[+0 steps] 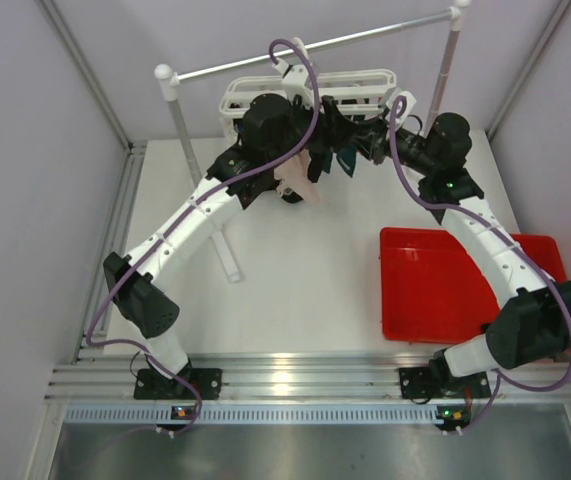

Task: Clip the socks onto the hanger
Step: Open the clamp at the hanger.

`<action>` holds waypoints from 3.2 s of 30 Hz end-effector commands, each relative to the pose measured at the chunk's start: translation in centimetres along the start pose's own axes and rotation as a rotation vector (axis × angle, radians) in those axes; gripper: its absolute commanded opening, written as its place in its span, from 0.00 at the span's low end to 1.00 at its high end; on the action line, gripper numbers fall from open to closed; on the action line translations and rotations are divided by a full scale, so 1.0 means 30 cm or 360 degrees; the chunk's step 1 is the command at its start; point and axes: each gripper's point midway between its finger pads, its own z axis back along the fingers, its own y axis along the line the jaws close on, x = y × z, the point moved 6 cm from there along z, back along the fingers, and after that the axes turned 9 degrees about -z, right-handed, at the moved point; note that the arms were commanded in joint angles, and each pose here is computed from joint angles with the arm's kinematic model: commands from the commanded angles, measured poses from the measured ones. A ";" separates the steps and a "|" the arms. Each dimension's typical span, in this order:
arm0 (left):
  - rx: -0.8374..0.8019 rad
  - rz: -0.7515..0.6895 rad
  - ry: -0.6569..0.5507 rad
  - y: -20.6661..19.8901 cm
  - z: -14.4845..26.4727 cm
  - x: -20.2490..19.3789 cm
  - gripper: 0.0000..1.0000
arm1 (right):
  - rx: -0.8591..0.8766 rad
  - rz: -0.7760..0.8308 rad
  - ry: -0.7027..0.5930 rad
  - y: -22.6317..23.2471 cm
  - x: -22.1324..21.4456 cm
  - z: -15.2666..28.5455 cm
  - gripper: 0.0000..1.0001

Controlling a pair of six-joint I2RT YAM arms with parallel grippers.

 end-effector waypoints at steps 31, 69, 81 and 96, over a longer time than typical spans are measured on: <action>-0.0141 0.0128 -0.0106 0.009 -0.020 0.047 0.00 | 0.0061 0.0065 -0.0115 0.011 0.079 0.012 0.14; -0.0264 0.0216 -0.0069 -0.018 -0.060 0.016 0.43 | 0.0151 0.0115 -0.0137 0.030 0.096 0.004 0.00; -0.0205 0.0242 -0.0110 -0.004 -0.061 0.034 0.11 | 0.0164 0.0117 -0.0117 0.035 0.084 0.006 0.00; -0.0188 0.0201 -0.0075 0.012 -0.059 0.002 0.00 | 0.0106 -0.0019 0.0137 0.085 -0.007 0.112 0.66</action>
